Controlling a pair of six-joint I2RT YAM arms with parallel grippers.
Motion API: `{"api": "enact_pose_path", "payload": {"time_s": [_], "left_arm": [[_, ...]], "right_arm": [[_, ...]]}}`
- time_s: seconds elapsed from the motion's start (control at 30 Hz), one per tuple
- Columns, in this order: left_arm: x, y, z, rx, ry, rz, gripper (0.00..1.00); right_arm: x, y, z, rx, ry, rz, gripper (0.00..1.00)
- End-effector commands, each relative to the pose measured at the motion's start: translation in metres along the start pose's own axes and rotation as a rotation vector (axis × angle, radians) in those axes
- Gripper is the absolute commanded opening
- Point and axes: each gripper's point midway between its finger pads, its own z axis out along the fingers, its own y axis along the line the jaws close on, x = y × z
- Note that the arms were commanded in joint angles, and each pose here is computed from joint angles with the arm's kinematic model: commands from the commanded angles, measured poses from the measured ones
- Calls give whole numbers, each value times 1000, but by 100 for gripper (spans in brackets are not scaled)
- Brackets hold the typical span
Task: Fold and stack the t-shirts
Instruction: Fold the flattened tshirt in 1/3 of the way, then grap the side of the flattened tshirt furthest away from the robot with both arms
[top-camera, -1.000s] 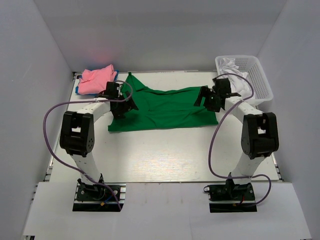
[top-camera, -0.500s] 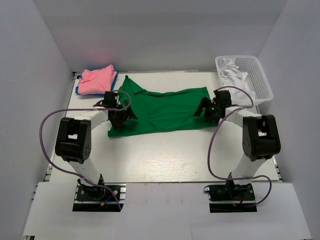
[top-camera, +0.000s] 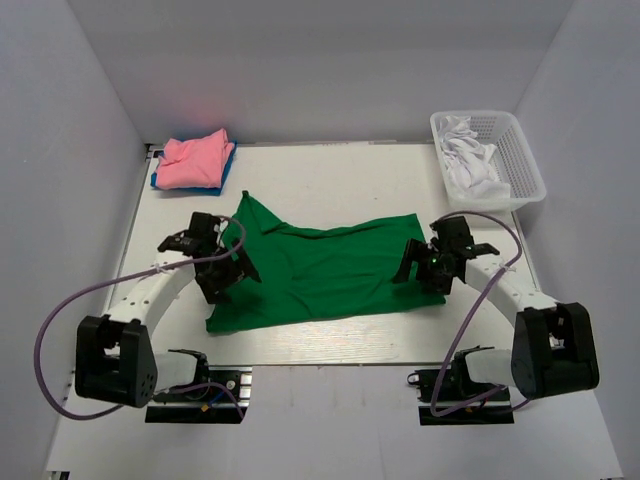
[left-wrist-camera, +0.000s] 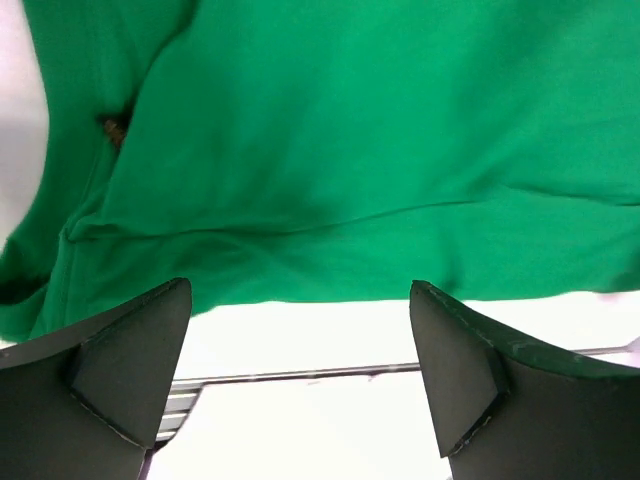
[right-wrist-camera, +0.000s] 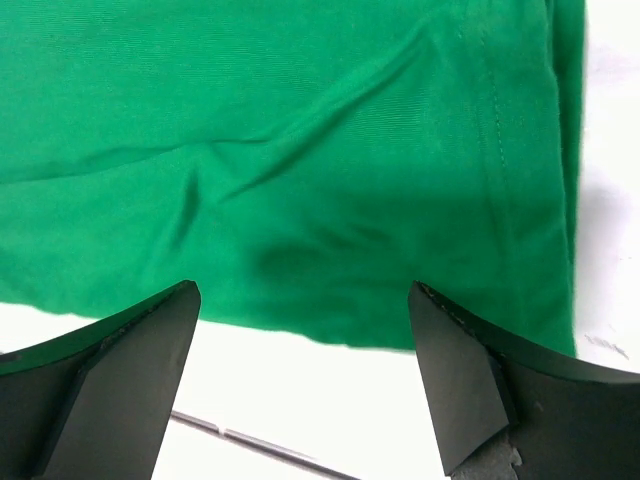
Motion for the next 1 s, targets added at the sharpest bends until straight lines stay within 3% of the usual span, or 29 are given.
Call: {"api": "enact_pose_path", "payload": {"time_s": [0.0,0.03,0.1,0.17,0.3,0.33,0.4,0.47,0.53,0.63,0.97], "left_arm": [[-40,-29,-36,39,-149,32,100],[-65,-50,-48,86,-227,56,100],[-89,-66,-40,101,-251,91,100],[-147,-92,-43,100,-361,93,100],[-214,-117,-35,22,-450,129,100],[-225,-111,-4,-39,-409,119,100],[-253,-123,-2,-71,-433,124,100],[-261,-111,32,-161,-372,114,100],[-285,-120,30,-176,-429,120,100],[-293,-118,50,-199,-417,128,100],[-295,-128,79,-117,-404,129,80]], "right_arm": [[-39,25,-30,-29,-90,-99,90],[-49,31,-32,-42,-115,-109,90],[-81,46,-44,-65,-188,-132,90],[-108,57,-48,-65,-243,-142,90],[-131,55,-47,-15,-257,-114,90],[-142,62,-54,-21,-282,-109,90],[-150,62,-49,-6,-280,-101,90],[-161,66,-47,-6,-290,-96,90],[-168,70,-49,-10,-300,-98,90],[-170,66,-42,14,-272,-88,90],[-167,57,-28,54,-231,-60,90]]}}
